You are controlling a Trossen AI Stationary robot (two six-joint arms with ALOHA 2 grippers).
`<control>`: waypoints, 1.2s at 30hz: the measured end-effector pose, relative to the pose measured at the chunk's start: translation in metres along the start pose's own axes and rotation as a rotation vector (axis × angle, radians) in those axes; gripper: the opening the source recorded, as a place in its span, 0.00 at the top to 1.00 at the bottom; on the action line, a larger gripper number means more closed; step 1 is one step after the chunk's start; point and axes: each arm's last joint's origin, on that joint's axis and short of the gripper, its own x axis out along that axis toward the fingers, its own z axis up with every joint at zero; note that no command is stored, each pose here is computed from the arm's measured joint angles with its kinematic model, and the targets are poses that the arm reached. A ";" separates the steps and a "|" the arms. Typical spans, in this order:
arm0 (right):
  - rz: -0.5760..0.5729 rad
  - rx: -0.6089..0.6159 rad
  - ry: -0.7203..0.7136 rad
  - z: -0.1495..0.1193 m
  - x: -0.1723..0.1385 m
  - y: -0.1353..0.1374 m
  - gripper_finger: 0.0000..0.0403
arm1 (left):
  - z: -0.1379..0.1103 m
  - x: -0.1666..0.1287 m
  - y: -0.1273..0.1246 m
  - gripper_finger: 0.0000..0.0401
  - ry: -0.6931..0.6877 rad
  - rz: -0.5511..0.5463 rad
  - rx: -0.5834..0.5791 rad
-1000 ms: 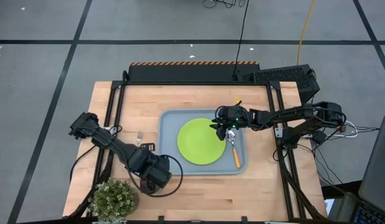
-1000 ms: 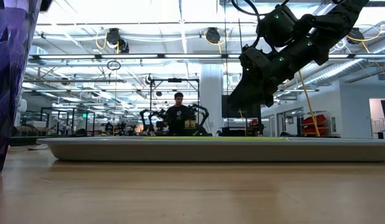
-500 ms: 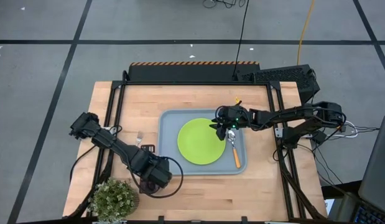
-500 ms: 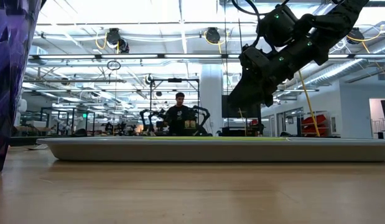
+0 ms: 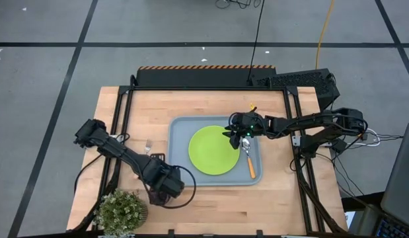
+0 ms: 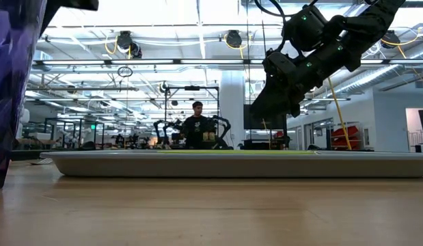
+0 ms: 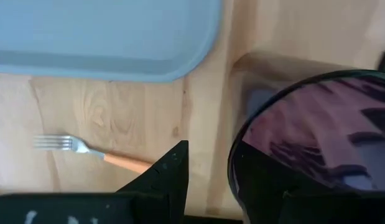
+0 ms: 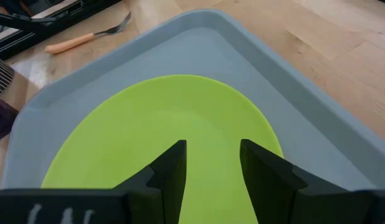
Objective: Pick and place plate/cup/fork/spoon on tray
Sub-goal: Put the purple cup on the gray serving tray to the top left of the green plate
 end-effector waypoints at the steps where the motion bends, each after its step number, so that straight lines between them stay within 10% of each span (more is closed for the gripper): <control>1: 0.000 0.000 0.000 0.000 0.000 0.000 0.64 | 0.000 0.003 0.001 0.68 0.010 0.007 -0.001; 12: 0.000 0.000 0.000 0.000 0.000 0.000 0.64 | 0.001 0.011 0.008 0.70 0.038 0.028 -0.010; 19: 0.000 0.000 0.000 0.000 0.000 0.000 0.64 | 0.004 0.011 0.012 0.96 0.064 -0.020 -0.061; 36: 0.000 -0.004 0.001 0.000 0.000 0.000 0.64 | 0.009 0.010 0.020 0.98 0.103 -0.072 -0.117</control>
